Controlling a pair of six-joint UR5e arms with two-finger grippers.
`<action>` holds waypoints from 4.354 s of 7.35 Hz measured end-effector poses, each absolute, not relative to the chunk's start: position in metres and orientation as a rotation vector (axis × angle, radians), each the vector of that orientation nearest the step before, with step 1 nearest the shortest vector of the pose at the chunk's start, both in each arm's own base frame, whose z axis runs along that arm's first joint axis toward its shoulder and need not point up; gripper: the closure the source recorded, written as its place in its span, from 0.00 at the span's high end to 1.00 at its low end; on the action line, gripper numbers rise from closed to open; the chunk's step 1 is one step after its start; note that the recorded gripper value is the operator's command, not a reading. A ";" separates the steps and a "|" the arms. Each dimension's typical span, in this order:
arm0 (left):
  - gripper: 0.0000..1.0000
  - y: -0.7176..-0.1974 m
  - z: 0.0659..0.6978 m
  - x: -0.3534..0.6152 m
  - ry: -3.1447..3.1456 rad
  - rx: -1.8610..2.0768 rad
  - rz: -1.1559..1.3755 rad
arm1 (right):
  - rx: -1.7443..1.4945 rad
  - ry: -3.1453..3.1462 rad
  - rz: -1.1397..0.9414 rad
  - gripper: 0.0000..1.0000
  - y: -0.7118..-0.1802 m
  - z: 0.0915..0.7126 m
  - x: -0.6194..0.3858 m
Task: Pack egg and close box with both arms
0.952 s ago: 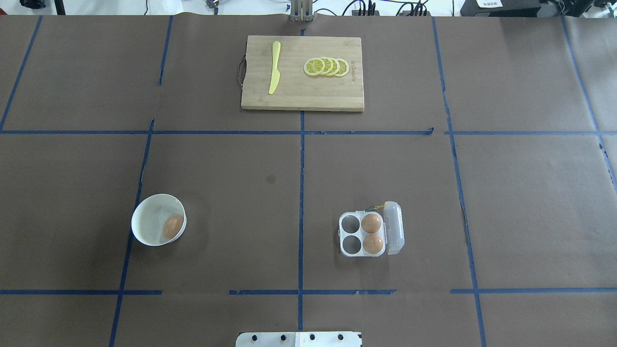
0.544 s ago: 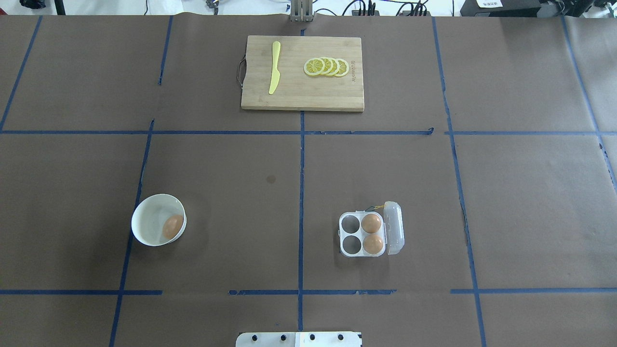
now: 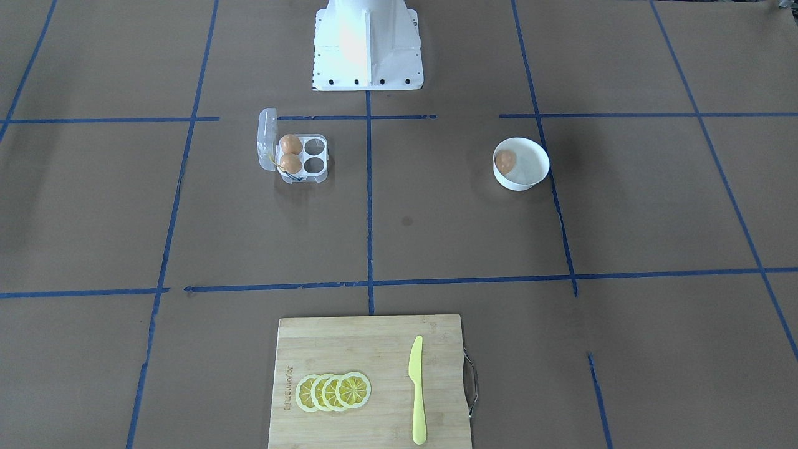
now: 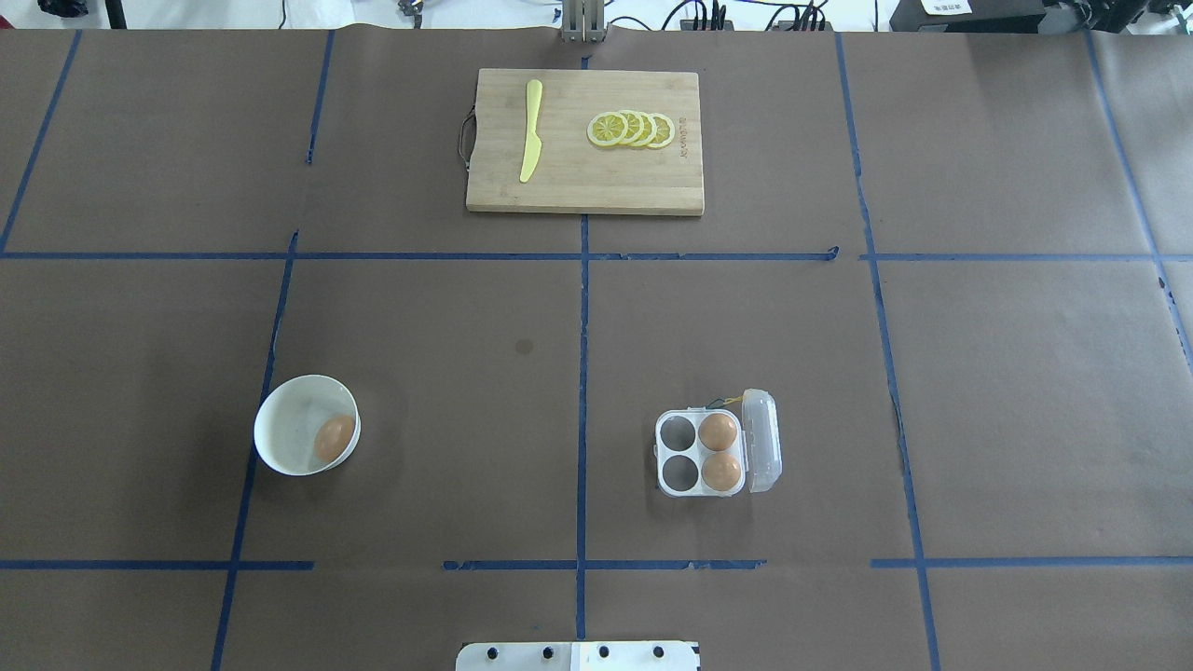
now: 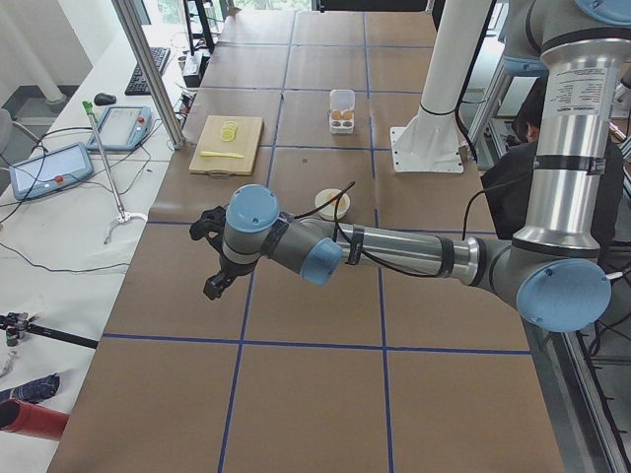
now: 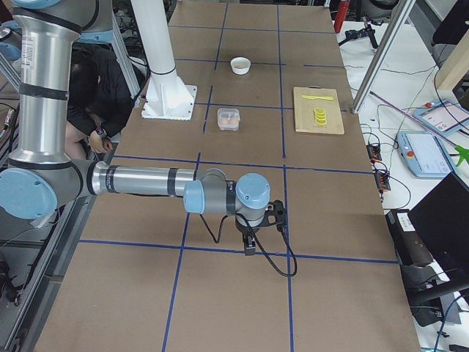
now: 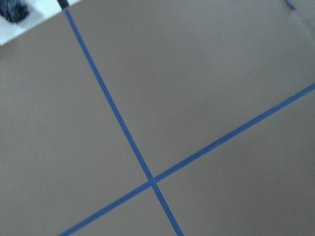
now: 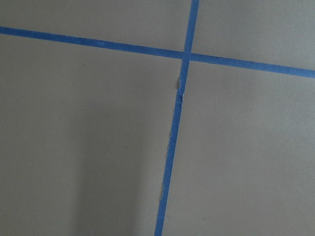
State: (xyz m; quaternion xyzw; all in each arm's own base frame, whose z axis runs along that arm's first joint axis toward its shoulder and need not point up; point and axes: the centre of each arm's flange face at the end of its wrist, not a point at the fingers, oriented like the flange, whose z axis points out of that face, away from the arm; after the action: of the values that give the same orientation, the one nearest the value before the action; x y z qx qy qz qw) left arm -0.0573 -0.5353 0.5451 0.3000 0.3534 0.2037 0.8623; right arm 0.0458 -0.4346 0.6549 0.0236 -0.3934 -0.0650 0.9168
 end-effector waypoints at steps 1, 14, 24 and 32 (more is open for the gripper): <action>1.00 -0.539 0.535 -0.048 0.785 0.657 0.372 | 0.046 -0.811 -0.132 1.00 -0.434 0.656 0.046; 0.76 -0.358 0.404 0.368 0.971 0.392 0.285 | 0.042 -0.817 -0.129 1.00 -0.434 0.659 0.046; 0.74 -0.341 0.417 0.414 0.967 0.320 0.265 | 0.037 -0.814 -0.126 1.00 -0.433 0.661 0.046; 0.00 -0.348 0.414 0.422 0.968 0.327 0.270 | 0.040 -0.811 -0.127 1.00 -0.434 0.660 0.046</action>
State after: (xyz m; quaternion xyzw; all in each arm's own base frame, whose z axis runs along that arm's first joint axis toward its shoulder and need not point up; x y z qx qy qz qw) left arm 0.4222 -0.3478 0.4143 0.1558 0.4618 0.1287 0.8636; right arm 0.0460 -0.4343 0.6604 0.0193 -0.3943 -0.0619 0.9167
